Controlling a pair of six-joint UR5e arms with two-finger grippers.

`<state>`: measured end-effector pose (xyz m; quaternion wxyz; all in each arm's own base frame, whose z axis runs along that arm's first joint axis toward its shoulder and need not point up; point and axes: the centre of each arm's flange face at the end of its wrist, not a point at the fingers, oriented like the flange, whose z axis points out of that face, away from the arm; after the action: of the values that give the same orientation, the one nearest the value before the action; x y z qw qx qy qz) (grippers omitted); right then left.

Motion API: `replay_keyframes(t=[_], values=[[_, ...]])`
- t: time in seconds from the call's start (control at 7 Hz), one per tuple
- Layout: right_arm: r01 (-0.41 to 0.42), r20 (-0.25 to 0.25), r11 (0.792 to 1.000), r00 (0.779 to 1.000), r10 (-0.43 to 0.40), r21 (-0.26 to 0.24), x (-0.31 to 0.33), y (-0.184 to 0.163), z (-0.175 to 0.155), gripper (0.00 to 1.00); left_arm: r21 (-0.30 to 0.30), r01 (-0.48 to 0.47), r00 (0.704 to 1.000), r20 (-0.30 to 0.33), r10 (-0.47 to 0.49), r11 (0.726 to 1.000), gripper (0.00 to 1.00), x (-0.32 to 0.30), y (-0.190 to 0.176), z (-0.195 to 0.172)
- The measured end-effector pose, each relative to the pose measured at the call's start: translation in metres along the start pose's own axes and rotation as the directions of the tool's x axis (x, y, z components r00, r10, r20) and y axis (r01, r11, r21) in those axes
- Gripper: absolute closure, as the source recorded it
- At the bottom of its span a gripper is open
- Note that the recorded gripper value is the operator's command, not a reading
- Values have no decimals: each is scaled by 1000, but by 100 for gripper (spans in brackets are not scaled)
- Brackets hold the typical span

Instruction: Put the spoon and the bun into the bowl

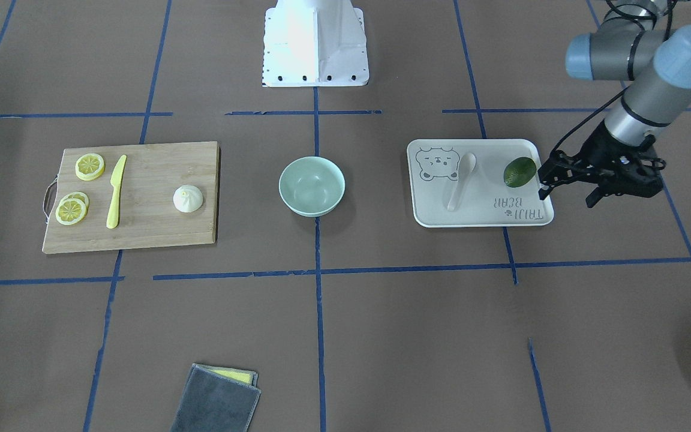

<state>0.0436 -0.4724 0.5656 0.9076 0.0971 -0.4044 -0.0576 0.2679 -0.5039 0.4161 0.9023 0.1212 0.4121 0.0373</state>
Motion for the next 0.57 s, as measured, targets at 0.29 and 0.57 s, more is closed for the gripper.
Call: replay_keyframes(t=[0.29, 0.57], values=[[-14, 2, 1000, 1000, 14, -6, -1, 0, 3, 0, -36, 35, 999, 25, -35, 999, 0, 49, 6, 12], [-70, 6, 997, 997, 70, -6, -4, -1, 4, 0, -77, 83, 996, 31, -81, 994, 0, 94, 39, 43]])
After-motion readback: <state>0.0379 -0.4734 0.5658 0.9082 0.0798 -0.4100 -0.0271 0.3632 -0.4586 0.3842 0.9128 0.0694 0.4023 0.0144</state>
